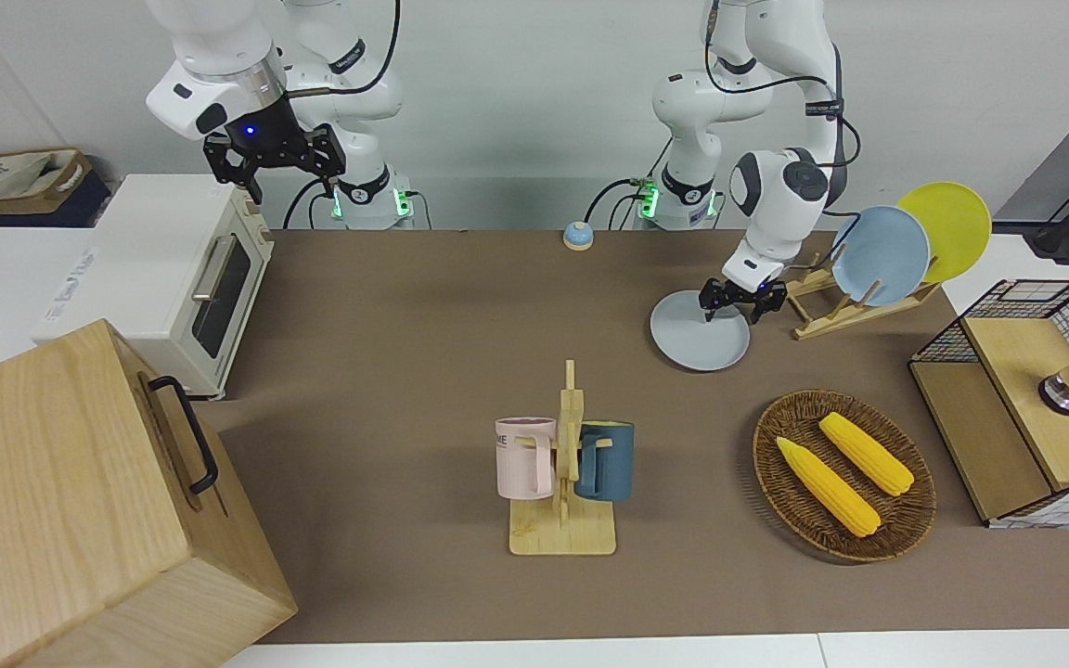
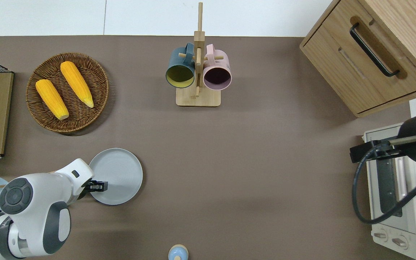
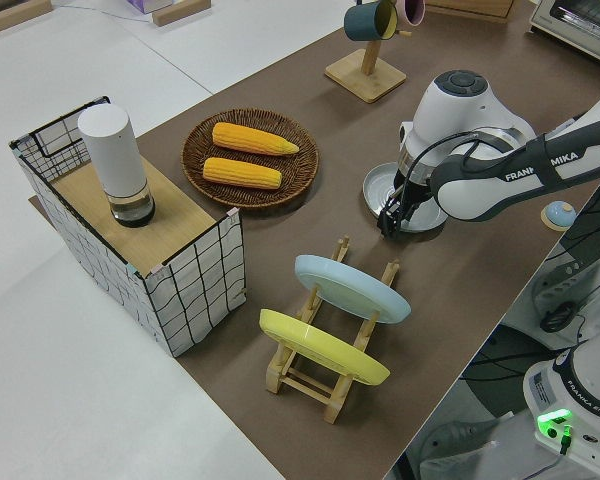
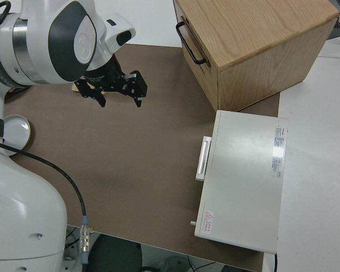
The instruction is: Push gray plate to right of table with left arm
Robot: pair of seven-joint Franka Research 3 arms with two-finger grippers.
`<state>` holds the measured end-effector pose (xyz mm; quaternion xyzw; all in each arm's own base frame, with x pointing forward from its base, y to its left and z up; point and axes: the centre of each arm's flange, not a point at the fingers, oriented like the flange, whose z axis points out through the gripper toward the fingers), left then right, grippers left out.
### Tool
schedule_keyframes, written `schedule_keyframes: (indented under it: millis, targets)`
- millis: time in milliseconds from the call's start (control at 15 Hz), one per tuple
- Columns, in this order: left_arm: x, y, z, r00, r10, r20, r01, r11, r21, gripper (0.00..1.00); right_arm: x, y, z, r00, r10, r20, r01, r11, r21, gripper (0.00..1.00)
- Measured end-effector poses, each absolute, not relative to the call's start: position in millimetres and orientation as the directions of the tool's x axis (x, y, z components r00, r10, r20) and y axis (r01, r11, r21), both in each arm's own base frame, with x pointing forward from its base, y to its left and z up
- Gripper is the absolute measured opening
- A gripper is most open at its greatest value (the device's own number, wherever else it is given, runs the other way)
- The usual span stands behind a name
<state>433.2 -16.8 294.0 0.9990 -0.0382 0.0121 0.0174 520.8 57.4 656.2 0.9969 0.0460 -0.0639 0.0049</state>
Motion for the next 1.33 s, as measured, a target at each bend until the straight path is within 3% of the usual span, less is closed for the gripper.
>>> schedule_keyframes:
  millis: [67, 267, 333, 400, 533, 600, 1000, 1133, 1333]
  targets:
    - [433.3, -16.7, 294.3, 0.997, -0.075, 0.027, -0.075, -0.997, 0.034, 0.64, 520.8, 57.4, 656.2, 0.988, 0.091, -0.128, 0.092, -0.996, 0.004, 0.99]
    - [434.8, -16.9, 297.6, 0.997, -0.062, 0.036, -0.063, -0.997, 0.033, 0.35, 520.8, 57.4, 656.2, 0.988, 0.091, -0.128, 0.092, -0.996, 0.004, 0.99]
    - [435.0, -16.9, 297.8, 0.998, -0.055, 0.038, -0.057, -0.998, 0.033, 0.28, 520.8, 57.4, 656.2, 0.988, 0.091, -0.128, 0.092, -0.996, 0.004, 0.99]
    - [435.0, -17.1, 297.8, 0.998, -0.051, 0.038, -0.052, -0.998, 0.033, 0.28, 520.8, 57.4, 656.2, 0.988, 0.091, -0.128, 0.092, -0.996, 0.004, 0.99]
    - [435.9, -16.8, 299.0, 0.998, -0.043, 0.042, -0.045, -0.998, 0.034, 0.1, 520.8, 57.4, 656.2, 0.988, 0.091, -0.128, 0.092, -0.996, 0.004, 0.99]
    - [437.3, -19.5, 300.7, 0.998, -0.041, 0.048, -0.043, -0.998, 0.037, 0.07, 520.8, 57.4, 656.2, 0.988, 0.091, -0.128, 0.092, -0.996, 0.004, 0.99]
    - [437.5, -23.4, 300.2, 0.998, -0.045, 0.047, -0.047, -0.998, 0.037, 0.07, 520.8, 57.4, 656.2, 0.988, 0.091, -0.128, 0.092, -0.996, 0.004, 0.99]
    - [438.1, -24.5, 301.6, 0.998, -0.044, 0.051, -0.046, -0.998, 0.038, 0.01, 520.8, 57.4, 656.2, 0.988, 0.091, -0.128, 0.092, -0.996, 0.004, 0.99]
    - [438.7, -26.1, 302.8, 0.998, -0.044, 0.054, -0.046, -0.998, 0.039, 0.01, 520.8, 57.4, 656.2, 0.988, 0.091, -0.128, 0.092, -0.996, 0.004, 0.99]
